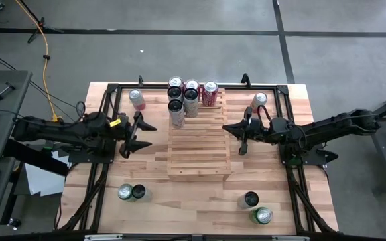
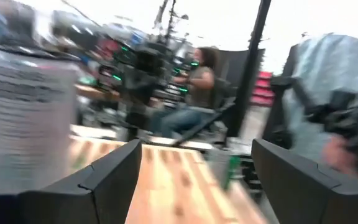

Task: Place canned beverage on shelf
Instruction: Align the bottom left peach vibe celsius soda can with the other peach vibe celsius soda can

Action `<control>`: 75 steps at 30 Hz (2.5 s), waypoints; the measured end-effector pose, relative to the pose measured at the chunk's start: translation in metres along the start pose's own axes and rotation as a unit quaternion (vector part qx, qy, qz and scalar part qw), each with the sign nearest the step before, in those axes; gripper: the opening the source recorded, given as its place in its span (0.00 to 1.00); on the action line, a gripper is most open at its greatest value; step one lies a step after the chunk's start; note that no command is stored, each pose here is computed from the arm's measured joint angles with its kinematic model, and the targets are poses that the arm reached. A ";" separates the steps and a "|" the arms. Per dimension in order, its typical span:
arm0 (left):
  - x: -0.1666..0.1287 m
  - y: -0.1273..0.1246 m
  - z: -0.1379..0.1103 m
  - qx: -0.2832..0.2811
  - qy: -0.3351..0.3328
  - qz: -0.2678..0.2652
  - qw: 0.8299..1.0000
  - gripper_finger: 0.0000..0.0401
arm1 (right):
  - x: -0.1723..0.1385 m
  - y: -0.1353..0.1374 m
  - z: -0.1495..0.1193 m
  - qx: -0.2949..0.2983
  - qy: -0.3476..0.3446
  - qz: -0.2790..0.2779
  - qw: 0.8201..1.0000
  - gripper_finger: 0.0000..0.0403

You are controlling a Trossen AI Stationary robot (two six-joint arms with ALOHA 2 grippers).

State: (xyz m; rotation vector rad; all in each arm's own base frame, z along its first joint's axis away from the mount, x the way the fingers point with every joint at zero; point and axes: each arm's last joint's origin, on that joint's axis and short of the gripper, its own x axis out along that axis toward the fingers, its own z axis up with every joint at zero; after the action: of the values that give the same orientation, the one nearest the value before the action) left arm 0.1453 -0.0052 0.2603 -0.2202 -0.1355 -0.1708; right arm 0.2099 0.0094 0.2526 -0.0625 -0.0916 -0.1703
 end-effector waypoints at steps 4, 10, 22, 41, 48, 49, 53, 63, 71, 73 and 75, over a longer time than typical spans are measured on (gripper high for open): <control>0.007 -0.015 0.017 -0.057 0.039 -0.050 0.996 0.73 | 0.000 0.000 0.000 0.000 0.000 0.000 1.000 0.00; 0.028 -0.055 0.029 -0.060 0.167 -0.048 0.983 0.73 | 0.000 0.000 0.000 0.000 0.000 0.000 1.000 0.00; 0.056 -0.169 0.004 0.001 0.404 0.013 0.915 0.73 | 0.000 0.000 0.000 0.000 0.000 0.000 1.000 0.00; 0.049 -0.200 -0.038 0.108 0.554 0.149 0.812 0.73 | 0.000 0.000 0.000 0.000 0.000 0.000 1.000 0.00; 0.049 -0.200 -0.038 0.108 0.556 0.148 0.811 0.73 | 0.000 0.000 0.000 0.000 -0.001 0.000 1.000 0.00; 0.050 -0.199 -0.038 0.106 0.557 0.148 0.810 0.73 | 0.000 0.000 0.000 0.000 -0.001 0.000 1.000 0.00; 0.054 -0.195 -0.041 0.095 0.571 0.153 0.801 0.73 | 0.000 0.000 0.000 0.002 -0.001 0.000 1.000 0.00; 0.071 -0.181 -0.054 0.089 0.612 0.158 0.769 0.73 | 0.000 0.000 0.000 0.006 -0.001 0.000 1.000 0.00; 0.075 -0.173 -0.051 0.064 0.638 0.157 0.751 0.66 | 0.000 0.000 0.000 0.011 -0.001 0.000 1.000 0.00; 0.075 -0.173 -0.047 0.064 0.651 0.157 0.740 0.60 | 0.000 0.000 0.000 0.011 -0.001 0.000 1.000 0.00; 0.076 -0.172 -0.037 0.067 0.662 0.156 0.730 0.60 | 0.000 0.000 0.000 0.010 -0.001 0.001 1.000 0.00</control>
State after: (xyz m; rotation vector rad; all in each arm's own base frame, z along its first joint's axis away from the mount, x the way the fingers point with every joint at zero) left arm 0.1924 -0.1911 0.2711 0.0687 1.3274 0.0512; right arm 0.2099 0.0095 0.2527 -0.0418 -0.0945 -0.1683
